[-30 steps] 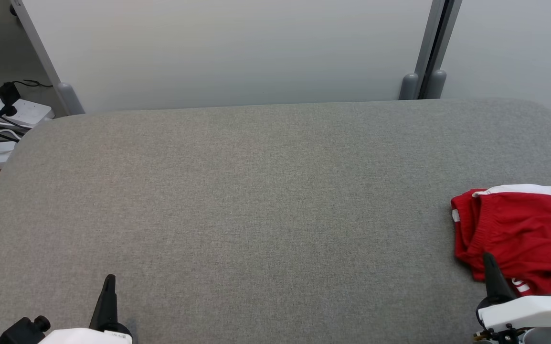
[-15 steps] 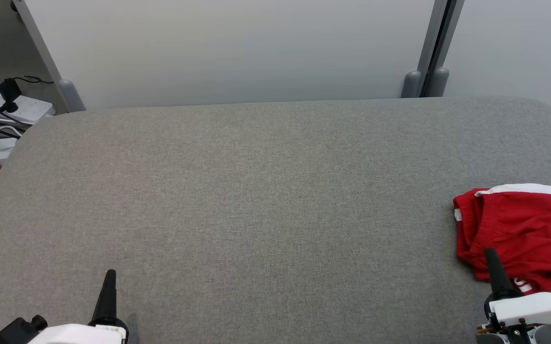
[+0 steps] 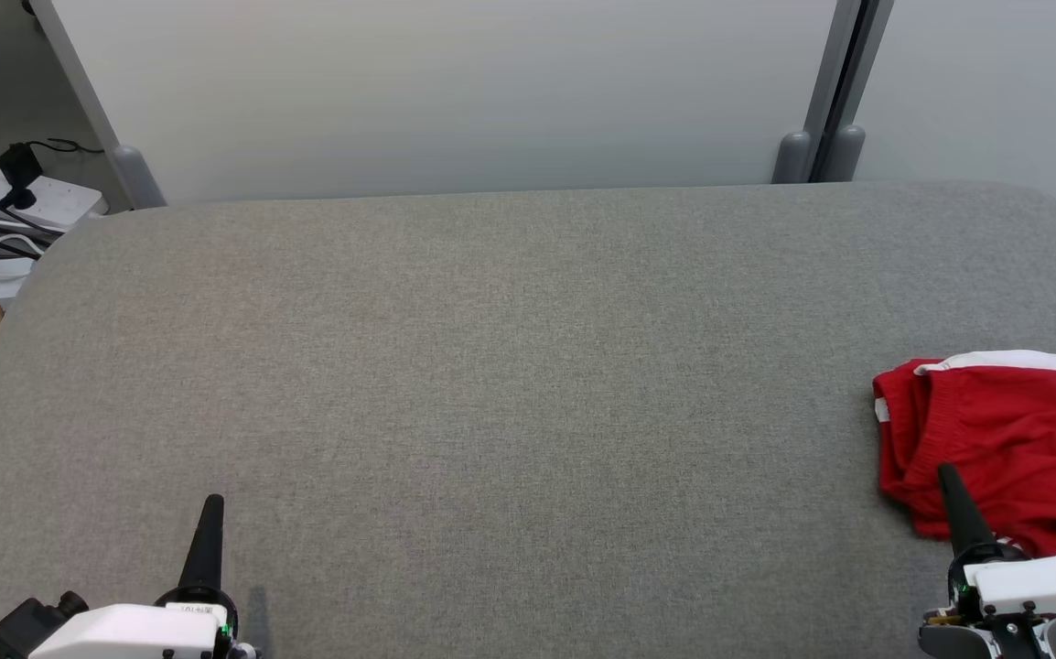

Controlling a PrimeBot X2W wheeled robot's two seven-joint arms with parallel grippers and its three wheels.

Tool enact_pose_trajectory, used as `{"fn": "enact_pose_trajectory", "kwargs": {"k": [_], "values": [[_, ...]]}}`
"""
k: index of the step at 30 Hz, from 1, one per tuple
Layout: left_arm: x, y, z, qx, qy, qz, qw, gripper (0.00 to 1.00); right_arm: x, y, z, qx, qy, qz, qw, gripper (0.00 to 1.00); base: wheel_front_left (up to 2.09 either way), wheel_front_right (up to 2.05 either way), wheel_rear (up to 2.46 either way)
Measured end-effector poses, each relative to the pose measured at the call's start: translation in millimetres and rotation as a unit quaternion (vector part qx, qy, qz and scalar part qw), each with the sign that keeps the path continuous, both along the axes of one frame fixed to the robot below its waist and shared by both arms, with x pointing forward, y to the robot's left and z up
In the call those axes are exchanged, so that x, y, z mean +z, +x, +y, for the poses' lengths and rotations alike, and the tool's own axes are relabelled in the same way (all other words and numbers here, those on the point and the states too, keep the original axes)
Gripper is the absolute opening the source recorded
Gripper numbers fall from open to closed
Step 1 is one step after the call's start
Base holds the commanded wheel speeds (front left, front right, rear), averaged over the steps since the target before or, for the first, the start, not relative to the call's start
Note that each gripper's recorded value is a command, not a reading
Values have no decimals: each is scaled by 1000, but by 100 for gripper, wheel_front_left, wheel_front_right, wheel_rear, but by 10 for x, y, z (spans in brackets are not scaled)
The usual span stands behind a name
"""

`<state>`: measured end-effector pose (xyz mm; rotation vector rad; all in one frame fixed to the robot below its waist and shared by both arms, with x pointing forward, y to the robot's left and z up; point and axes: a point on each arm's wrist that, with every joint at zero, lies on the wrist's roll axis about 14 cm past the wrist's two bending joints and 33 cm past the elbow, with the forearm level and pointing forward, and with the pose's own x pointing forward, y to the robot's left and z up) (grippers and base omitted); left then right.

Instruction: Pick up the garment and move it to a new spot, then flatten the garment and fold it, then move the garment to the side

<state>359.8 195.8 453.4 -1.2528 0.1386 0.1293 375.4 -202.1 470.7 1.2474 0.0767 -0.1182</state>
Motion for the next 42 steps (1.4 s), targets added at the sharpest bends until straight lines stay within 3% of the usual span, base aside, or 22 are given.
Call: {"fn": "enact_pose_trajectory", "kwargs": {"k": [29, 42], "values": [[206, 124, -53, 2, -157, -36, 987, 0, 180, 69, -6, -3, 163, -38, 986, 0, 0, 0, 0], [212, 126, -56, 1, -159, -37, 987, 0, 183, 69, -11, -3, 163, -39, 986, 0, 0, 0, 0]]}}
